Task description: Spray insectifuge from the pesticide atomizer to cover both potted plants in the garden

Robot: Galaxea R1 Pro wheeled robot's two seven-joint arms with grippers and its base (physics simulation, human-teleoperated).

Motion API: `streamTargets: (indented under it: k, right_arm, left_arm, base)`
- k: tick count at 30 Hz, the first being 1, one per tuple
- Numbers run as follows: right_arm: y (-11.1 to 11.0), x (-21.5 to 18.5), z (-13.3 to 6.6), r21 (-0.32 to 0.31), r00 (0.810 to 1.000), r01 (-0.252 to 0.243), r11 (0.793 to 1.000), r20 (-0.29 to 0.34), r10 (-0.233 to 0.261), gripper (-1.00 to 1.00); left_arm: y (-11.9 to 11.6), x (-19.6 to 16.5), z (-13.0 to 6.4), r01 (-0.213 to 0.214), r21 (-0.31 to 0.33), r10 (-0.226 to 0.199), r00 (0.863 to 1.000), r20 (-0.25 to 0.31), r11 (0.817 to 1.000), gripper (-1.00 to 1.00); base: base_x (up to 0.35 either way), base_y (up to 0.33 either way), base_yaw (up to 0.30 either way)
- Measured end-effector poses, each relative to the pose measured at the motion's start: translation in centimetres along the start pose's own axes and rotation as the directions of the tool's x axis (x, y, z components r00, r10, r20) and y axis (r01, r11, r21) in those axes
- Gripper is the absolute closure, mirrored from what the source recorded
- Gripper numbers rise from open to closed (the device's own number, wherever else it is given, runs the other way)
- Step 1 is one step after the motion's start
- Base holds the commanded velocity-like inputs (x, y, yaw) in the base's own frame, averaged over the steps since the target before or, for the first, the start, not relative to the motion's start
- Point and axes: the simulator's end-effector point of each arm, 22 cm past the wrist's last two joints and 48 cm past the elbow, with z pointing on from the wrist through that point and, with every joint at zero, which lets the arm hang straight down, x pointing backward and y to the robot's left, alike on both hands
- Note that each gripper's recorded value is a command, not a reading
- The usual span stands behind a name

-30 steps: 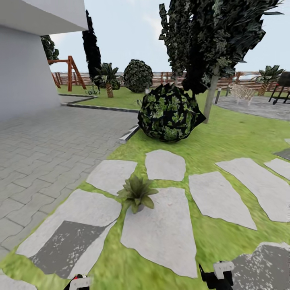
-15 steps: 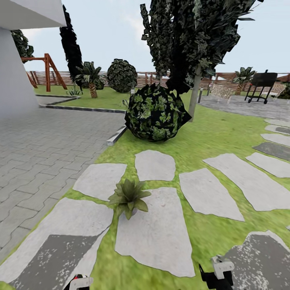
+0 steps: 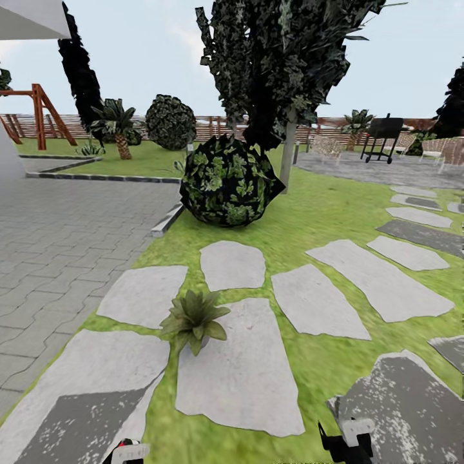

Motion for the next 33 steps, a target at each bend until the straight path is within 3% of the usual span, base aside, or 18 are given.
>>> streamTargets:
  k: [11,13,15,17,18,20,21,22,23,27,28,33]
  right_arm:
    - [0.0,0.0,0.0,0.000,1.000,0.000,1.000,0.000,0.000,-1.00]
    - [0.1,-0.1,0.0,-0.003,1.000,0.001,1.000,0.001,-0.001,-1.00]
    - [0.3,-0.1,0.0,-0.012,1.000,0.008,1.000,0.002,-0.008,-1.00]
    - [0.7,-0.2,0.1,-0.025,1.000,0.021,0.999,0.004,-0.021,-1.00]
    - [1.4,-0.4,0.1,-0.050,0.999,0.049,0.998,0.009,-0.049,-1.00]
    - [3.1,-0.7,0.1,-0.112,0.991,0.133,0.985,0.028,-0.131,-1.00]
    - [3.9,-1.4,0.3,-0.142,0.982,0.188,0.972,0.053,-0.182,-1.00]
    - [4.4,-2.2,0.5,-0.161,0.972,0.231,0.960,0.079,-0.220,-1.00]
    - [4.7,-2.6,0.5,-0.170,0.966,0.253,0.952,0.093,-0.241,-1.00]
    - [6.5,-5.0,1.4,-0.195,0.960,0.268,0.943,0.133,-0.245,-1.00]
    - [7.0,-5.3,1.4,-0.204,0.959,0.270,0.941,0.145,-0.244,-1.00]
    - [5.7,-4.6,1.3,-0.171,0.967,0.240,0.956,0.126,-0.220,-1.00]
  left_arm:
    - [-0.2,-0.1,0.0,-0.004,0.005,0.004,1.000,0.002,1.000,1.00]
    - [-0.6,-0.2,0.1,-0.013,0.015,0.013,1.000,0.000,1.000,1.00]
    - [-1.1,-0.4,0.2,-0.055,0.041,0.055,0.999,0.002,0.998,1.00]
    - [-2.8,-0.6,0.2,-0.125,0.108,0.124,0.992,0.017,0.986,1.00]
    - [-4.2,-0.9,0.3,-0.173,0.168,0.171,0.985,0.029,0.971,1.00]
    - [-6.8,-2.1,1.0,-0.241,0.279,0.237,0.970,0.046,0.930,1.00]
    - [-8.2,-2.7,1.3,-0.268,0.349,0.270,0.962,0.045,0.898,1.00]
    - [-8.8,-2.9,1.4,-0.284,0.401,0.294,0.955,0.039,0.871,1.00]
    - [-8.7,-3.1,1.6,-0.292,0.424,0.307,0.951,0.035,0.857,1.00]
    - [-10.9,-4.6,1.9,-0.295,0.454,0.305,0.951,0.053,0.841,1.00]
    - [-10.5,-4.0,1.7,-0.299,0.458,0.315,0.948,0.043,0.837,1.00]
    - [-8.2,-5.0,2.2,-0.302,0.405,0.300,0.951,0.069,0.863,1.00]
  base:
    - [0.000,0.005,-0.012]
    - [0.000,0.000,0.000]
    - [0.000,0.000,0.000]
    - [0.000,0.000,0.000]
    - [0.000,0.000,0.000]
    - [0.000,0.000,0.000]
    - [0.000,0.000,0.000]
    - [0.000,0.000,0.000]
    - [0.000,0.000,0.000]
    - [0.000,0.000,0.000]
    - [0.000,0.000,0.000]
    - [0.000,0.000,0.000]
